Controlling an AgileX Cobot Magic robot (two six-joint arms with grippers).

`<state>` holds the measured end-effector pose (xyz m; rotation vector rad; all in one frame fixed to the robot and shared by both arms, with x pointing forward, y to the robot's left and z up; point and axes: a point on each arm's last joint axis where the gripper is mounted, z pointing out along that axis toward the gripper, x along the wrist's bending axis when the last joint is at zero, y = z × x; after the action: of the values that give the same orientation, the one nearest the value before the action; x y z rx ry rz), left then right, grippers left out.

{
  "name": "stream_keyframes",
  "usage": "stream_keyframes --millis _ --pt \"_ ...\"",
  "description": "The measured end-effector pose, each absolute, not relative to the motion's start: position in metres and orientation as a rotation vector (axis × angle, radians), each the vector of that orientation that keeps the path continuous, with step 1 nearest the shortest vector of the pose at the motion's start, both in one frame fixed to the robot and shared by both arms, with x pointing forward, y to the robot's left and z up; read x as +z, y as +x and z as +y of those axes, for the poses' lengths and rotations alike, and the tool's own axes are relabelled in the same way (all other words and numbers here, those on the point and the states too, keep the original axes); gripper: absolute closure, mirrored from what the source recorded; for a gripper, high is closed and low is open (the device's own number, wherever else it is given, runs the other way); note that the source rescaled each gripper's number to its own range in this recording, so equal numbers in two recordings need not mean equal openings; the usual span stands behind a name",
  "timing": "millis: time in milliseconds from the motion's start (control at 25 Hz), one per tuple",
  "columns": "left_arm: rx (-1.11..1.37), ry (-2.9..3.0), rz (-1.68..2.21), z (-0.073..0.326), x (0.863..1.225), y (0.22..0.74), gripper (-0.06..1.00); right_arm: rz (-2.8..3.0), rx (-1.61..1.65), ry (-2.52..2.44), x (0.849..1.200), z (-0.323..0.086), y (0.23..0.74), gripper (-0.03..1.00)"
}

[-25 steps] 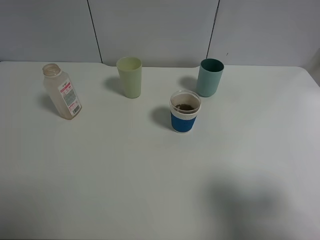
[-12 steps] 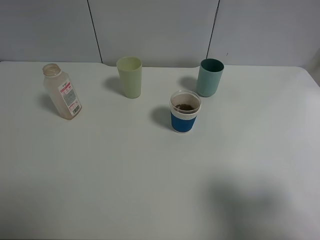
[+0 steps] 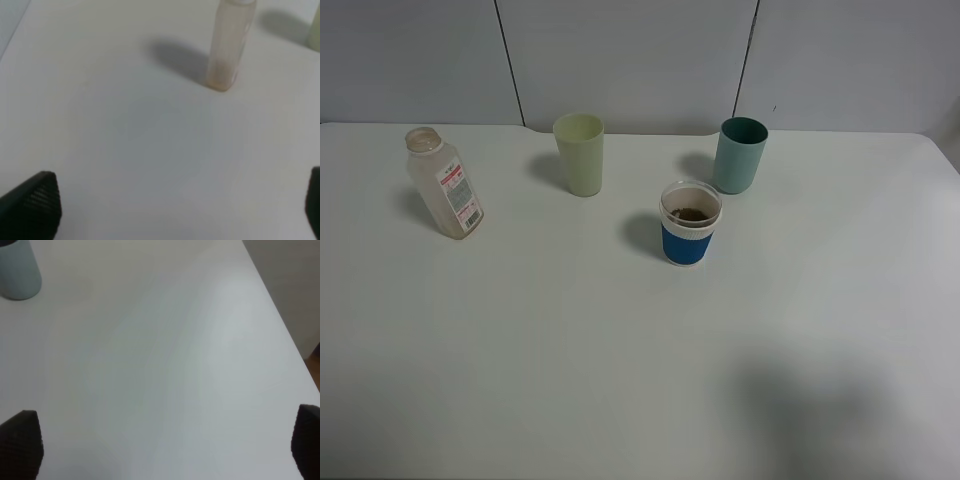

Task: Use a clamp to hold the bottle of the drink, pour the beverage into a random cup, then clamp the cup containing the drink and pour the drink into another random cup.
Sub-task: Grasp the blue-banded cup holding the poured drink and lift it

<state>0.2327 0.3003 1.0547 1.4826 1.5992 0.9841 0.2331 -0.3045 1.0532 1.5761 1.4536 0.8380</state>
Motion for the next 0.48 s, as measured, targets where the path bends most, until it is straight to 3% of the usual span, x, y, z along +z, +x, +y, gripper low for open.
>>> stream_keyframes --millis 480 --pt "0.984 1.483 1.599 0.3003 1.0547 0.2327 -0.04 1.454 0.838 1.576 1.0532 -0.3045 0.2331 -0.03"
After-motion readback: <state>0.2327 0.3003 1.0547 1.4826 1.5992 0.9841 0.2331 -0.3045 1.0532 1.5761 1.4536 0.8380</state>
